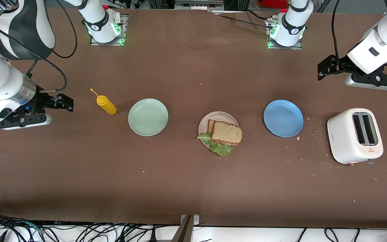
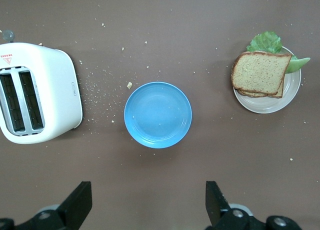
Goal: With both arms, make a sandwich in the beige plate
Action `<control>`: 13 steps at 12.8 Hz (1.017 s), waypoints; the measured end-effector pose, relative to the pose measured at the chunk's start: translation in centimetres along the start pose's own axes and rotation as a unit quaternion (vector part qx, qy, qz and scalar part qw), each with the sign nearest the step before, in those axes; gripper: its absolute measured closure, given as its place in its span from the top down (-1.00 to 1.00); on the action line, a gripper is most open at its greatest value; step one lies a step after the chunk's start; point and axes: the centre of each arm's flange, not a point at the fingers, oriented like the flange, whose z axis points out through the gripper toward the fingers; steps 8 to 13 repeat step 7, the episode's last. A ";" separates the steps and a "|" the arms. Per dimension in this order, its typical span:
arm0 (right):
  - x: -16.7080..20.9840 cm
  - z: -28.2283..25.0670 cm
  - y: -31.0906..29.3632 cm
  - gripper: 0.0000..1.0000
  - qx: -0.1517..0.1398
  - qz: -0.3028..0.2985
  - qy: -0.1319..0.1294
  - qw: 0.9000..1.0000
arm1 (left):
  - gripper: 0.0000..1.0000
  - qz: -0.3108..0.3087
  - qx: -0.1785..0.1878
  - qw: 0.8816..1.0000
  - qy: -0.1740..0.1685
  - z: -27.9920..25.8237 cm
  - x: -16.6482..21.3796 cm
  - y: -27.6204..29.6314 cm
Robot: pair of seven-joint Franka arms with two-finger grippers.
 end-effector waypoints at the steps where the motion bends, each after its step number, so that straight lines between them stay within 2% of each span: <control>1: 0.0 0.0 0.0 1.00 0.000 0.000 0.000 1.000 | 1.00 0.002 0.000 1.000 0.000 0.0 0.0 0.3; 13: 0.0 0.0 0.0 1.00 0.000 0.000 0.000 1.000 | 1.00 0.006 0.001 1.000 0.000 0.0 0.0 0.8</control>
